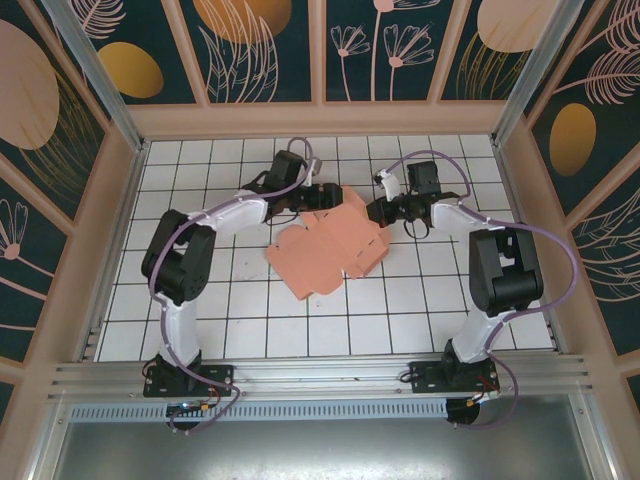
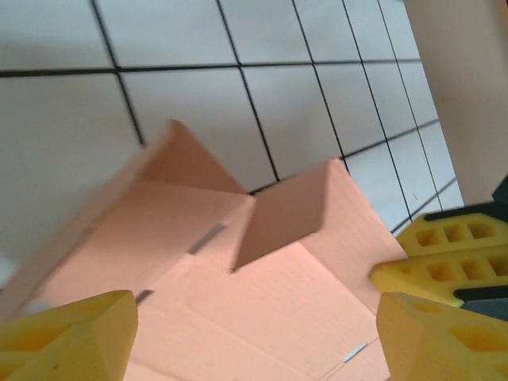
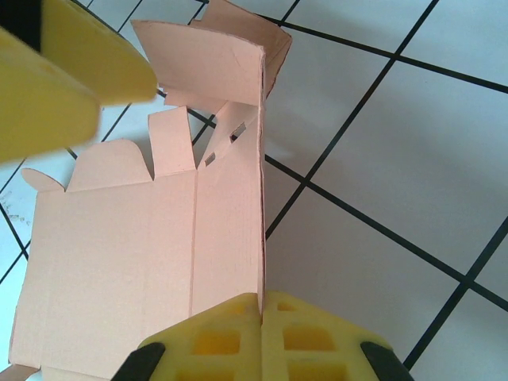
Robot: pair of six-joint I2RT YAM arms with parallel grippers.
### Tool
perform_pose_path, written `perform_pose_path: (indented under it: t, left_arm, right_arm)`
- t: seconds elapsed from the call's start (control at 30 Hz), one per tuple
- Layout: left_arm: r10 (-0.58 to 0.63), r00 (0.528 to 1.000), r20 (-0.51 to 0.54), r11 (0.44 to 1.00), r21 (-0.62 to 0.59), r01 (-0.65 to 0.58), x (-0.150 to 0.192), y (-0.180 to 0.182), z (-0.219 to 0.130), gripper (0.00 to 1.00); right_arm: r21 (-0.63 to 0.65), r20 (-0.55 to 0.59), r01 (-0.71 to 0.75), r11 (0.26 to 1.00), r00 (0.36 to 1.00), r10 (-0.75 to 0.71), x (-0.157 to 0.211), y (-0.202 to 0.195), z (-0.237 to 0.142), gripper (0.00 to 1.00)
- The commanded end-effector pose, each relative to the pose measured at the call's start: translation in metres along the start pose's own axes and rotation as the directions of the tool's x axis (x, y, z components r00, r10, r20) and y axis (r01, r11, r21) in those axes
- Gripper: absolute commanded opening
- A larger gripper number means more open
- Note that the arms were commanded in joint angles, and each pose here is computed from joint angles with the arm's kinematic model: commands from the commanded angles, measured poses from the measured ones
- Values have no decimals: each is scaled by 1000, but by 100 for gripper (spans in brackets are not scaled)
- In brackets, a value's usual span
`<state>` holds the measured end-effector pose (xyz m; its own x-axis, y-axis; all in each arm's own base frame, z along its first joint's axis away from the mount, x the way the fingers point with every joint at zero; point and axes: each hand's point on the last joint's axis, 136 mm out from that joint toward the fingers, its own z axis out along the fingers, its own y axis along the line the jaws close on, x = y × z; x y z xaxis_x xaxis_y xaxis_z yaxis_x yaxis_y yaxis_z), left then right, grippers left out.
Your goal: Fold the paper box
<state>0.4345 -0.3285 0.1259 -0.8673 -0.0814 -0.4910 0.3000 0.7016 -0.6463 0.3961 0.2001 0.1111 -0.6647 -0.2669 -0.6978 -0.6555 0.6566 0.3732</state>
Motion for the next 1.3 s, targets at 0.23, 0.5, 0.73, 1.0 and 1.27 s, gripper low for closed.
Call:
perform_pose_path:
  t: [0.23,0.5,0.73,1.0,1.27]
  left_arm:
    - [13,998,59,995,95,-19,-43,-25,13,81]
    - [63,998,-19,983,176,-59,-34,-48,27,66]
    - [71,995,-72,980,190,-56,-10,-54,28,59]
    - [35,995,-92,972,234,-13,8,-64,40,60]
    - [20,999,-50,968,252,-7,-14,-73,53,62]
  right_arm:
    - [-1,11,32,999,999,-32,-6,11,-6,0]
    - [5,11,30,1000,999,-30,-8,10,-7,0]
    - [-3,9,20,1000,1000,-20,-8,10,-5,0]
    - [-22,12,41,999,999,-41,-12,19,-1,0]
    - [-66,-32,126,990,991,-128,2,38,4,0]
